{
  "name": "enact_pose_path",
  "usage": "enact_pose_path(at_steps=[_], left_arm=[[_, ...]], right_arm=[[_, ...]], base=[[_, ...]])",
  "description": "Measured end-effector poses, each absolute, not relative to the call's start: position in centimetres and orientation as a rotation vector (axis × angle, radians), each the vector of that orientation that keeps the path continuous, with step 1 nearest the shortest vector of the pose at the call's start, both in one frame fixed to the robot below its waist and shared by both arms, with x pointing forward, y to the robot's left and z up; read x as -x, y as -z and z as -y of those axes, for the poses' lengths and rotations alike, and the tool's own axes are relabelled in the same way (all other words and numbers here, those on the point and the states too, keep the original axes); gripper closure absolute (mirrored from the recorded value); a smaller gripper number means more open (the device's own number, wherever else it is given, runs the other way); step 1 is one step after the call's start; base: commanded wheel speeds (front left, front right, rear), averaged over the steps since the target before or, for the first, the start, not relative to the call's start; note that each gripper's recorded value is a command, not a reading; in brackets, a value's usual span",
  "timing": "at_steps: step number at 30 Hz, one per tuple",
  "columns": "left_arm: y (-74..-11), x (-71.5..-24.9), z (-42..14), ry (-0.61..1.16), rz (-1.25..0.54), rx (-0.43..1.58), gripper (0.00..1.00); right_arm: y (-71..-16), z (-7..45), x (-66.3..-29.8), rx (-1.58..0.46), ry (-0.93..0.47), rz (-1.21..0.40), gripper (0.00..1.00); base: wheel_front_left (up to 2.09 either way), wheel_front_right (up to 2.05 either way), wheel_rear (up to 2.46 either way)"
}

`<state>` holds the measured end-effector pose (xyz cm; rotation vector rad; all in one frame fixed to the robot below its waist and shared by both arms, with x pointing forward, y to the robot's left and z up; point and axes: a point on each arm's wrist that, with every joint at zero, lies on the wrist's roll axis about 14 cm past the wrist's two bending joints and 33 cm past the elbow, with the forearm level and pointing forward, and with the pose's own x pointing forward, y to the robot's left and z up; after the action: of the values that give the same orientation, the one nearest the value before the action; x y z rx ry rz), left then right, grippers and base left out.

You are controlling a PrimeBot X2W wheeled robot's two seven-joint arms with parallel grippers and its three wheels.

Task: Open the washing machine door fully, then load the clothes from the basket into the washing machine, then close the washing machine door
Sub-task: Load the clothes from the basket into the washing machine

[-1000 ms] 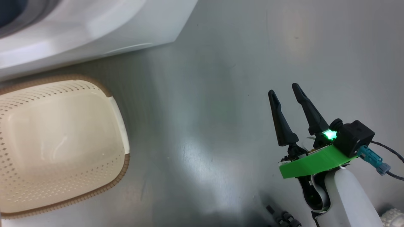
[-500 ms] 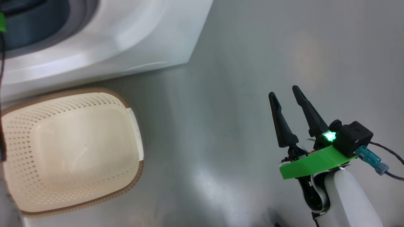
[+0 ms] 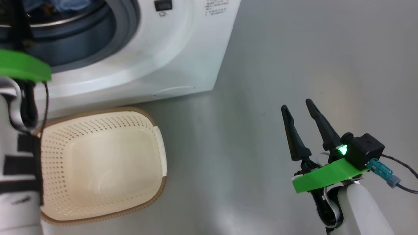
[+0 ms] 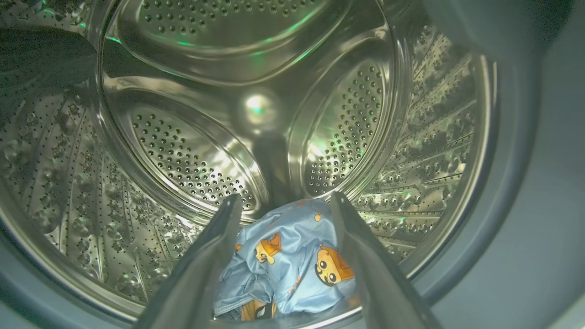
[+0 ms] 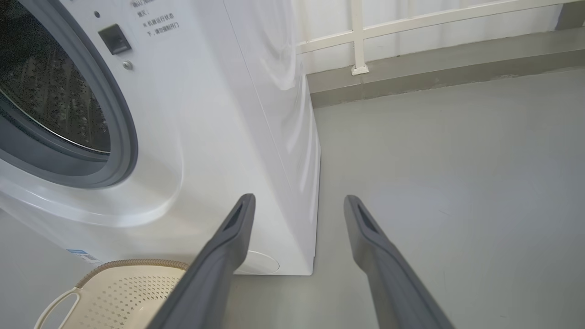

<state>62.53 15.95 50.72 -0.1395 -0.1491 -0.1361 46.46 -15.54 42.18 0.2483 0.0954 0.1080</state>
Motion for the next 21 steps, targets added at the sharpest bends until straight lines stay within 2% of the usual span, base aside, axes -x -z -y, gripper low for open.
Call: enact_pose_path(at_steps=[12, 21], left_arm=[[-54.8, -55.7, -17.2, 0.097, 0.243, 0.156, 0.00], [-55.0, -50.2, -17.3, 0.075, 0.243, 0.152, 0.00]], right_arm=[[-45.3, 14.7, -44.5, -0.250, -0.135, -0.043, 0.00], [-48.0, 14.9, -42.8, -0.241, -0.137, 0.015, 0.00]], base=[[0.00, 0.00, 0.00], [0.00, 0.00, 0.00]])
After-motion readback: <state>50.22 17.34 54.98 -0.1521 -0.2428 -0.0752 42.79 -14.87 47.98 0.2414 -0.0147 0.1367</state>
